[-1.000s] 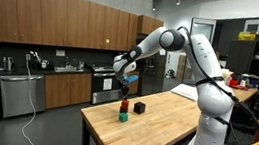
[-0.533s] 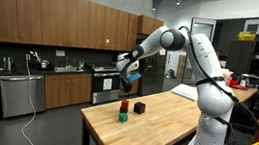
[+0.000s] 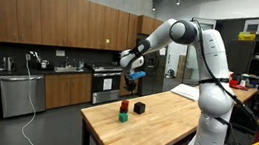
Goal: Remove the three blocks from on top of the black block, put them on the table and then put the orange block on the purple block
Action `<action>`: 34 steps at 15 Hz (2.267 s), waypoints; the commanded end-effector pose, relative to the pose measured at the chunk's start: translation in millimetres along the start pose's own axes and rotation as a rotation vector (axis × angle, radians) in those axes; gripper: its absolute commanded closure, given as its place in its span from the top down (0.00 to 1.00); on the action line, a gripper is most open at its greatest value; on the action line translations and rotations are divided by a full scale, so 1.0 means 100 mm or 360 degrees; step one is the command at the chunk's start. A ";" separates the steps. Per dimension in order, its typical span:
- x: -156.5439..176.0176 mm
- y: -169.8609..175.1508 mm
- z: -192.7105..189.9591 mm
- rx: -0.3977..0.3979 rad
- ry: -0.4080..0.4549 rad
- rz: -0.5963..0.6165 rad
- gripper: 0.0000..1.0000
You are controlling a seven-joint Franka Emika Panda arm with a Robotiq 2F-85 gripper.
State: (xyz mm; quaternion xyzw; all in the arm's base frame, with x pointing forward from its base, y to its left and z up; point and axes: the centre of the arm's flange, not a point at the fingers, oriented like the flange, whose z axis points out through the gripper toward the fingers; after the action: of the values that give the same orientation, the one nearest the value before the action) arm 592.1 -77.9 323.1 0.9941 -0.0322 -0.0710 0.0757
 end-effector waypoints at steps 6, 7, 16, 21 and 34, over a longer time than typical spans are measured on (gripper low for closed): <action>-0.99 -0.82 0.13 0.0128 -0.0152 0.0042 0.00; -1.02 -0.91 0.19 0.0131 -0.0145 0.0037 0.00; -0.76 -1.09 0.50 0.0110 0.0025 0.0026 0.00; -0.61 -1.02 0.61 0.0097 0.0023 0.0030 0.00; -0.20 -0.82 0.66 0.0040 0.0042 0.0046 0.00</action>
State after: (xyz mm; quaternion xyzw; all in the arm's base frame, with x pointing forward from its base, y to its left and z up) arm 556.1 1.2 249.2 0.9960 -0.0444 -0.0557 0.0548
